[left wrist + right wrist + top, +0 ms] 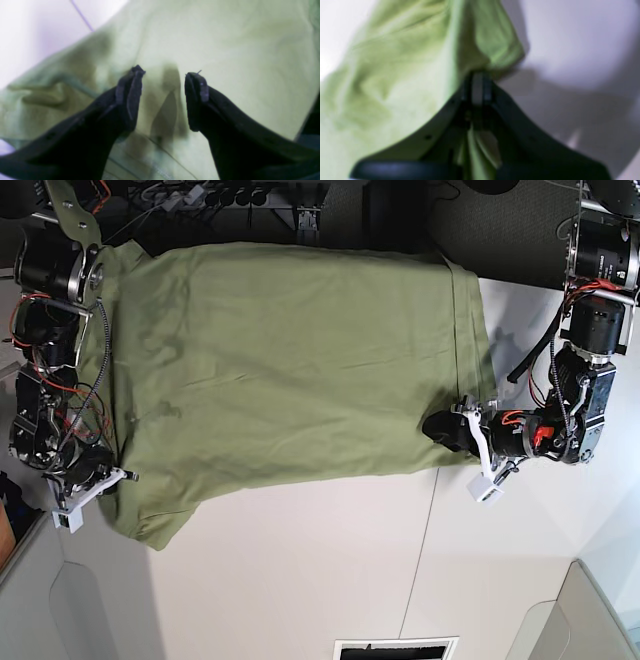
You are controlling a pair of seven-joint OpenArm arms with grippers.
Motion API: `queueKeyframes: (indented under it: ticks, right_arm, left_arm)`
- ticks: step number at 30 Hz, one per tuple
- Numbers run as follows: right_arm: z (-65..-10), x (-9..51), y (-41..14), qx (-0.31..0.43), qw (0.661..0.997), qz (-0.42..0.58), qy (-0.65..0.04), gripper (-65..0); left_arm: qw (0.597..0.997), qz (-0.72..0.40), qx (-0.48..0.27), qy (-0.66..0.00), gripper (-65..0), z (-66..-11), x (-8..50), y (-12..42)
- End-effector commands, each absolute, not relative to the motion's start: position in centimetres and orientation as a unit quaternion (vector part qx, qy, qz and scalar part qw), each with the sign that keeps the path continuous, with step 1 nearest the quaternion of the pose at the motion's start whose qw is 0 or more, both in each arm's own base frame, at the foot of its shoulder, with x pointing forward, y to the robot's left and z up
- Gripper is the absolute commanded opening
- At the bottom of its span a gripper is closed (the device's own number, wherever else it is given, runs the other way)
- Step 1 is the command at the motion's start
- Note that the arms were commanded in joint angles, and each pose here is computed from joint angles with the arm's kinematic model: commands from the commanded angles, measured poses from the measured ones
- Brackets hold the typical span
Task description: Layout the t-shirt on the table in an organized manner, then fold the t-shirt properly
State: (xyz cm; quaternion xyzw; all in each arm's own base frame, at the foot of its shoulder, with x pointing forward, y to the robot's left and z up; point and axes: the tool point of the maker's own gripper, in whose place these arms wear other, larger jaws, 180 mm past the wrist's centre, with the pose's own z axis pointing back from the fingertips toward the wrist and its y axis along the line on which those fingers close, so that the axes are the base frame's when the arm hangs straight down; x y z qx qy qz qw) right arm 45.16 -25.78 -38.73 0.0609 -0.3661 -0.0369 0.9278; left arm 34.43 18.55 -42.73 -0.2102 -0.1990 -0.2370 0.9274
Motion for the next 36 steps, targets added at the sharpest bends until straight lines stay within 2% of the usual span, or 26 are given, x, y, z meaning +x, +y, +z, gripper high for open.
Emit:
queueKeyframes:
  ticks: [1, 7, 12, 16, 20, 24, 32, 36]
  right_arm:
    - [-35.4, 46.9, -26.4, 0.055, 0.913, -0.033, -0.403, -65.0]
    - [-32.1, 43.6, -24.6, 0.051, 0.897, 0.011, -0.439, -65.0]
    - [-33.8, 38.9, -22.8, 0.070, 0.908, 0.046, -0.411, -65.0]
    - [-36.4, 35.7, -22.1, 0.085, 0.918, 0.047, -0.383, -65.0]
    - [-38.0, 34.1, -21.5, 0.099, 0.922, 0.040, -0.372, -65.0]
    - [-40.3, 33.0, -22.4, 0.083, 0.933, 0.038, -0.347, -65.0]
    - [-42.8, 32.6, -23.0, 0.088, 0.938, 0.014, -0.336, -65.0]
    - [-43.1, 32.4, -23.1, 0.089, 0.939, 0.012, -0.331, -65.0]
  left_arm:
    - [0.951, -0.240, -0.126, -0.148, -32.0, -44.2, 33.5, 22.3]
    - [0.958, -0.222, -0.076, -0.166, -32.0, -43.9, 35.7, 24.0]
    - [0.963, -0.197, -0.078, -0.167, -32.0, -43.3, 38.3, 23.9]
    - [0.969, -0.169, -0.089, -0.158, -32.0, -43.0, 39.6, 23.7]
    - [0.964, -0.137, -0.124, -0.191, -32.0, -40.2, 41.4, 23.6]
    - [0.946, -0.163, -0.157, -0.232, -32.0, -36.6, 42.4, 23.2]
    - [0.948, -0.151, -0.162, -0.227, -32.0, -35.4, 41.5, 25.3]
    - [0.941, -0.159, -0.225, -0.199, -32.0, -35.7, 39.3, 23.9]
